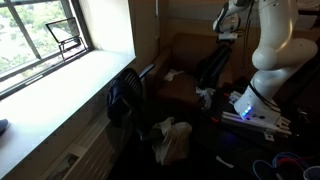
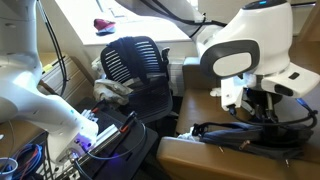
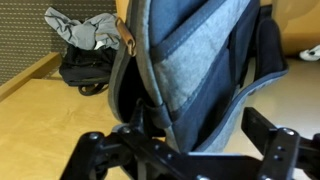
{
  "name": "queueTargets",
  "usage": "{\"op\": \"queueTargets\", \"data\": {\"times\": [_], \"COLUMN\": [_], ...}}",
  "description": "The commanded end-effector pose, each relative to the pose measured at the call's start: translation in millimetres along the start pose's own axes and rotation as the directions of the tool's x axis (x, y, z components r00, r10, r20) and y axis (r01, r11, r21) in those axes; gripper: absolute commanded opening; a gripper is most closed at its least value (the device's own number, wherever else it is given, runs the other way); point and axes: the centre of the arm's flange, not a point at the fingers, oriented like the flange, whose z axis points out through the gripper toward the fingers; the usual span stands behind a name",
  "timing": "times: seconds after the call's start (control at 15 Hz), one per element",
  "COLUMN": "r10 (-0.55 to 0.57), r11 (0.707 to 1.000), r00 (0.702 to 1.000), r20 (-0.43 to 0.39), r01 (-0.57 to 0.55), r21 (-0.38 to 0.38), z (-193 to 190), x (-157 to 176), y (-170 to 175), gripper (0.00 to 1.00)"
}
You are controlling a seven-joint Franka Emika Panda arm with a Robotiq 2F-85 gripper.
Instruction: Take the bag from the brown chair and place it on the black chair
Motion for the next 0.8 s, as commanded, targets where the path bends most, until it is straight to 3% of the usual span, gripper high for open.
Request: {"op": "queueTargets", "data": {"times": [0.0,0.07,0.4,0.47,0.53,0.73], "r10": [-0.161,-0.087,-0.09,-0.082,-0.077,-0.056], "r11": [0.985,0.996,0.995,0.996,0.996,0.998], "r00": [0.983,0.995,0.995,0.995,0.995,0.996], "r20": [0.09,0.047,0.051,0.063,0.062,0.071], "r01": [0.154,0.086,0.088,0.079,0.074,0.053], "r21": [0.082,0.04,0.045,0.051,0.046,0.046], "z": [24.9,10.4,12.2,14.2,14.8,14.7], "x": [2.0,-6.2,-6.5,-5.7,-5.6,-3.9], "y": [-3.1,-8.0,-8.8,-10.0,-10.4,-11.4], "gripper": [1.0,1.0,1.0,0.75,0.74,0.53]}}
